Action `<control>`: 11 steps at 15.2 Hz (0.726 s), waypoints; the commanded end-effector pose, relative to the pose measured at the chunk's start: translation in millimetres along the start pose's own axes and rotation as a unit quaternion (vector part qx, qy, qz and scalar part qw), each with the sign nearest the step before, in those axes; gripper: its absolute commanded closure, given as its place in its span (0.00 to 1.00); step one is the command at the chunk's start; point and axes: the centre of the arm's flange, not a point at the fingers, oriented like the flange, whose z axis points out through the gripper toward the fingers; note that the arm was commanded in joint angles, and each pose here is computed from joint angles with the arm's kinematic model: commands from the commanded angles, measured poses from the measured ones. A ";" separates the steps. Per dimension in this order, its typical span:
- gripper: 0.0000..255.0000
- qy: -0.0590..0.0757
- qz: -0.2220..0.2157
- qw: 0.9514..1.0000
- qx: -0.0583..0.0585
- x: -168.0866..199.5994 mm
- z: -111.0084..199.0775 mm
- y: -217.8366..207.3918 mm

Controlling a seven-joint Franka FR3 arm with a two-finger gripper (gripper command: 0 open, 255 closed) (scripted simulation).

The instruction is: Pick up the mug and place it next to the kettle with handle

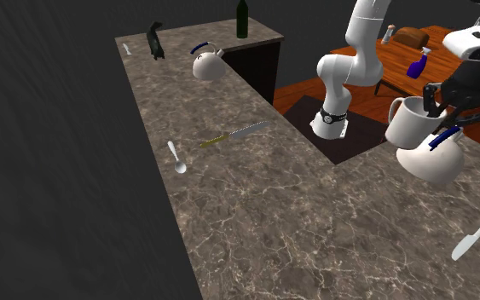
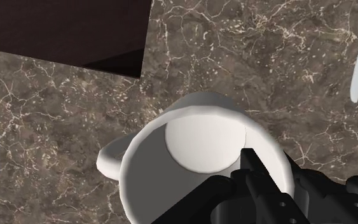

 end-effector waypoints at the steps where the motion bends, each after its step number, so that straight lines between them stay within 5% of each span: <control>1: 1.00 0.000 0.001 1.000 0.000 -18.5 0.8 -17.5; 11: 1.00 0.000 0.001 1.000 0.000 -124.0 -1.5 -96.7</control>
